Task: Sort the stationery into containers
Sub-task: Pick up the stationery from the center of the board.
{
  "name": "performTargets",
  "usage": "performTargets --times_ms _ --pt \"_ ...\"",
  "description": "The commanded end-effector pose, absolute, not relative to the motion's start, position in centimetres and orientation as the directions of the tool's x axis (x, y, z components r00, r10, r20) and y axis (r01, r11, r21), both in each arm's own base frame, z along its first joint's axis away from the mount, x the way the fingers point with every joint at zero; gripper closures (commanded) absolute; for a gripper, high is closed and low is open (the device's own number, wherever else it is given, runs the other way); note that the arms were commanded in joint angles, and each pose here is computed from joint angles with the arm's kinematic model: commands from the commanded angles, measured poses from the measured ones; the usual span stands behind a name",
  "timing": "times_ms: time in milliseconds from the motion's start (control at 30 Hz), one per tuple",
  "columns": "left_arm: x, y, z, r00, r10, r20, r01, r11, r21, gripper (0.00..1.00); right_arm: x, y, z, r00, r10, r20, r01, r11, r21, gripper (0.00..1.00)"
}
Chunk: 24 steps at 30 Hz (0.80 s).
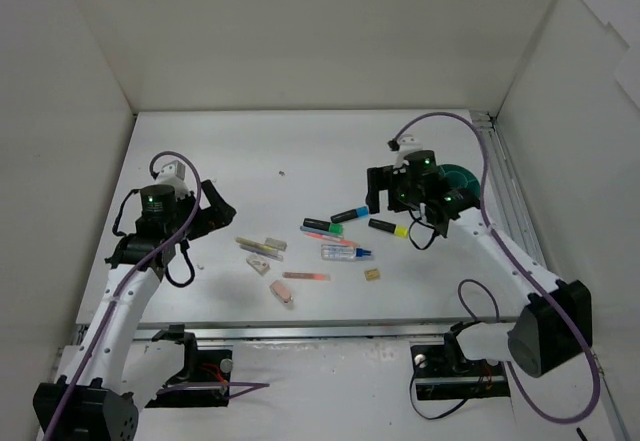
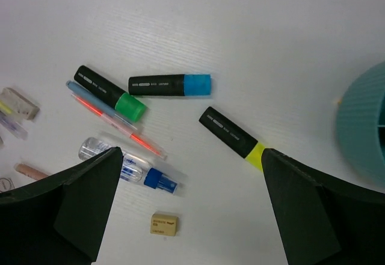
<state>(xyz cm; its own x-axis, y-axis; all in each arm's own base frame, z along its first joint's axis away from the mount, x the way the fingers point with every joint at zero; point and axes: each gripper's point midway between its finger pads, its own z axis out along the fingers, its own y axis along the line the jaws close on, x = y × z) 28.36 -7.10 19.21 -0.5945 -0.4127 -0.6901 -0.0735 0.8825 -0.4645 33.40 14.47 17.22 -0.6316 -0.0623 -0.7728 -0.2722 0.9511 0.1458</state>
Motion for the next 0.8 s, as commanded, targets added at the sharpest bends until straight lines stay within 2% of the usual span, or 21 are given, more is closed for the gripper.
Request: performTargets --times_ms 0,233,300,400,467,500,767 --pt "29.5 -8.5 20.1 -0.577 -0.425 -0.698 -0.006 0.857 -0.516 0.01 34.6 15.8 16.3 -0.623 -0.170 -0.763 -0.322 0.945 0.053 0.02" --pt "29.0 -9.4 15.6 -0.684 -0.395 -0.613 -0.033 0.856 -0.515 0.01 31.8 20.3 11.7 -0.645 -0.358 -0.676 -0.493 0.870 0.010 0.02" --pt "28.9 -9.5 14.6 -0.699 -0.394 -0.596 -0.041 0.855 -0.517 0.00 31.2 20.7 11.0 -0.647 -0.377 -0.662 -0.505 0.863 0.003 0.02" --pt "28.9 -9.9 13.8 -0.718 -0.389 -0.578 -0.043 0.853 -0.520 0.00 32.0 20.0 10.8 -0.667 -0.345 -0.660 -0.436 0.899 -0.030 0.02" --pt "28.9 -10.2 13.4 -0.731 -0.380 -0.567 -0.041 0.854 -0.519 0.01 31.7 20.3 10.6 -0.665 -0.356 -0.657 -0.461 0.887 -0.015 0.02" --pt "28.9 -10.2 13.3 -0.733 -0.375 -0.568 -0.038 0.856 -0.515 0.01 30.6 21.5 10.3 -0.649 -0.396 -0.649 -0.542 0.840 0.029 0.02" --pt "29.2 -11.0 13.1 -0.755 -0.314 -0.575 0.018 0.867 -0.497 0.00 26.6 24.3 6.9 -0.595 -0.558 -0.578 -0.740 0.662 0.123 0.03"
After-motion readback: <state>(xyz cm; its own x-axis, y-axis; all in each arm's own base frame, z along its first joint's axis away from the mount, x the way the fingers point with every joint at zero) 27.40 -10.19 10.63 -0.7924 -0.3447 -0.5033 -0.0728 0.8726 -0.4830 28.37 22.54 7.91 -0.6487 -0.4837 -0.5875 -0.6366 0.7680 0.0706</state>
